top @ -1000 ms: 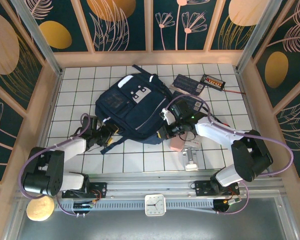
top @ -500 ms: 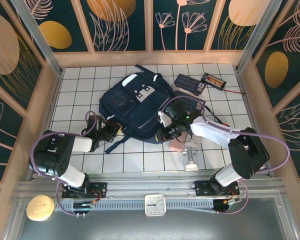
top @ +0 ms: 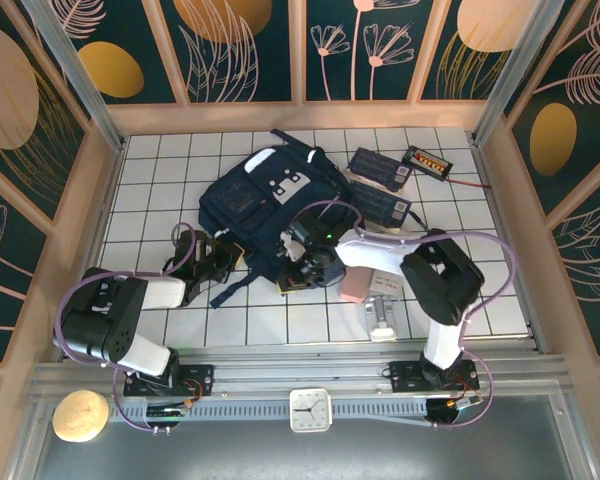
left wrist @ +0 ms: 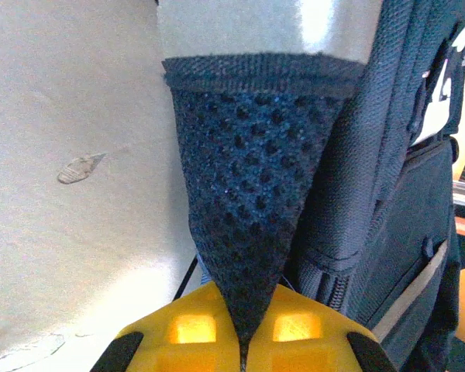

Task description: Pack the student bag

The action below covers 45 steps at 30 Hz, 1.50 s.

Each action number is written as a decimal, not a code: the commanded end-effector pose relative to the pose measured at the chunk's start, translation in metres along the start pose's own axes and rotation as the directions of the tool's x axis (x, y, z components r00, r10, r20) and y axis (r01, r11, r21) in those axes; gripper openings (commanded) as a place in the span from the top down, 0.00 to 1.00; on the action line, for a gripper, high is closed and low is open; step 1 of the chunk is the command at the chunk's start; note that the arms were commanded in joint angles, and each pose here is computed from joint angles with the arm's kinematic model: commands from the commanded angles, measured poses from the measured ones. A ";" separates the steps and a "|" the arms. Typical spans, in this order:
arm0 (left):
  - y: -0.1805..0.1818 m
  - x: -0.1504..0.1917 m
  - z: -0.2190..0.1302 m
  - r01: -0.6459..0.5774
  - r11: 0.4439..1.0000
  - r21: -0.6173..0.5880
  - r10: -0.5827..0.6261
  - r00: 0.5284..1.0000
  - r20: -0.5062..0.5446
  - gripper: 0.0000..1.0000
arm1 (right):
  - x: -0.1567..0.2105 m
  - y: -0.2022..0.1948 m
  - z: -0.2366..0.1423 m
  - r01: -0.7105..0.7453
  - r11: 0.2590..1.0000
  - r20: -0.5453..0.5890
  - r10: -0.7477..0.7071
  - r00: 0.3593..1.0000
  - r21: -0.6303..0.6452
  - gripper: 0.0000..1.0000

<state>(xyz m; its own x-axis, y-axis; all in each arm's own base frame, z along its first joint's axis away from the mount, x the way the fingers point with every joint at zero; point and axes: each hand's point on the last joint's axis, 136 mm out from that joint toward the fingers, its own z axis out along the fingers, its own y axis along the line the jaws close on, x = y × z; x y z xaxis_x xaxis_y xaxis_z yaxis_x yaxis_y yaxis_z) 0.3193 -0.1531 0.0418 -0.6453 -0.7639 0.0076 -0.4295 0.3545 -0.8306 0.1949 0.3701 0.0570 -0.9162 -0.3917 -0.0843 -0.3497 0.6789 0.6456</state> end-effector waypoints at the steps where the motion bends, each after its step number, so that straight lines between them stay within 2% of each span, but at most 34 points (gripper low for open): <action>1: -0.022 0.015 -0.005 -0.035 0.996 0.077 0.040 0.998 -0.053 1.00 | -0.033 0.047 0.009 0.009 0.989 0.049 -0.002 0.999 -0.149 1.00; 5: -0.026 0.017 -0.008 -0.036 0.996 0.087 0.041 0.997 -0.061 1.00 | -0.052 0.060 0.020 -0.038 0.978 0.066 0.052 0.996 -0.204 1.00; 7: -0.025 0.019 -0.008 -0.040 0.996 0.085 0.046 0.996 -0.070 1.00 | -0.067 0.062 0.020 -0.035 0.983 0.108 0.055 0.993 -0.178 1.00; 11: -0.014 0.024 -0.012 -0.047 0.997 0.062 0.052 0.995 -0.081 1.00 | -0.099 0.078 0.013 -0.047 0.975 0.173 0.086 0.981 -0.219 1.00; 12: -0.012 0.024 -0.013 -0.053 0.997 0.049 0.056 0.995 -0.079 1.00 | -0.101 0.083 0.014 -0.044 0.975 0.161 0.080 0.984 -0.219 0.89; 14: -0.008 0.023 -0.015 -0.083 0.996 0.017 0.084 0.994 -0.076 1.00 | -0.097 0.081 0.015 -0.061 0.982 0.127 0.085 0.988 -0.181 0.57; 17: -0.007 0.022 -0.018 -0.167 0.986 -0.031 0.163 0.983 -0.085 1.00 | -0.076 0.073 0.002 -0.066 0.992 0.107 0.078 0.991 -0.111 0.33; 18: -0.007 0.021 -0.020 -0.198 0.979 -0.056 0.193 0.978 -0.084 0.96 | -0.067 0.069 -0.006 -0.068 0.994 0.109 0.078 0.991 -0.087 0.27; 19: -0.005 0.019 -0.024 -0.234 0.969 -0.084 0.227 0.970 -0.083 0.84 | -0.057 0.064 -0.016 -0.075 0.995 0.114 0.082 0.990 -0.061 0.18; 20: -0.007 0.017 -0.027 -0.267 0.958 -0.103 0.260 0.962 -0.079 0.80 | -0.050 0.061 -0.029 -0.080 0.996 0.128 0.085 0.988 -0.043 0.13; 23: -0.011 0.013 -0.036 -0.334 0.933 -0.134 0.327 0.942 -0.069 0.74 | -0.028 0.047 -0.065 -0.128 0.992 0.166 0.126 0.978 -0.003 0.12; 25: -0.015 0.012 -0.042 -0.373 0.916 -0.147 0.367 0.928 -0.066 0.65 | -0.021 0.035 -0.089 -0.162 0.986 0.214 0.151 0.965 0.036 0.12; 26: -0.016 0.011 -0.046 -0.387 0.909 -0.157 0.382 0.922 -0.062 0.60 | -0.020 0.027 -0.101 -0.176 0.982 0.246 0.155 0.957 0.065 0.12; 30: -0.025 0.006 -0.059 -0.462 0.871 -0.167 0.462 0.886 -0.036 0.53 | -0.027 -0.016 -0.136 -0.270 0.956 0.341 0.217 0.915 0.114 0.13; 34: -0.041 0.003 -0.071 -0.573 0.794 -0.202 0.579 0.815 -0.037 0.50 | -0.054 -0.052 -0.157 -0.301 0.946 0.409 0.230 0.883 0.118 0.15; 37: -0.063 0.010 -0.068 -0.670 0.721 -0.178 0.672 0.738 -0.056 0.47 | -0.065 -0.066 -0.152 -0.295 0.944 0.396 0.218 0.892 0.145 0.16; 38: -0.073 0.015 -0.062 -0.709 0.687 -0.159 0.707 0.703 -0.075 0.46 | -0.071 -0.080 -0.159 -0.324 0.935 0.415 0.240 0.878 0.144 0.16; 39: -0.083 0.023 -0.056 -0.749 0.650 -0.131 0.743 0.662 -0.094 0.45 | -0.073 -0.085 -0.160 -0.333 0.932 0.421 0.248 0.872 0.140 0.16; 41: -0.098 0.040 -0.038 -0.835 0.540 -0.107 0.821 0.550 -0.152 0.43 | -0.075 -0.097 -0.168 -0.361 0.923 0.448 0.269 0.853 0.134 0.17; 43: -0.110 0.062 -0.016 -0.916 0.395 -0.072 0.885 0.400 -0.239 0.42 | -0.075 -0.105 -0.173 -0.385 0.916 0.460 0.294 0.838 0.116 0.18; 45: -0.120 0.079 0.002 -0.960 0.277 -0.049 0.915 0.279 -0.291 0.41 | -0.071 -0.113 -0.174 -0.399 0.910 0.464 0.305 0.832 0.118 0.19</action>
<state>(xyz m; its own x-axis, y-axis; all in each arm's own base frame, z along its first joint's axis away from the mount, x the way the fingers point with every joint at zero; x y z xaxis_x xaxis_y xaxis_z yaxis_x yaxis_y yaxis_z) 0.3251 -0.2388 0.1519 -0.8076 0.0134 -0.5896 0.2991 0.8710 -0.3899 0.3335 0.2257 0.1250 -0.9646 0.1634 -0.2070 0.0257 0.8394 0.5429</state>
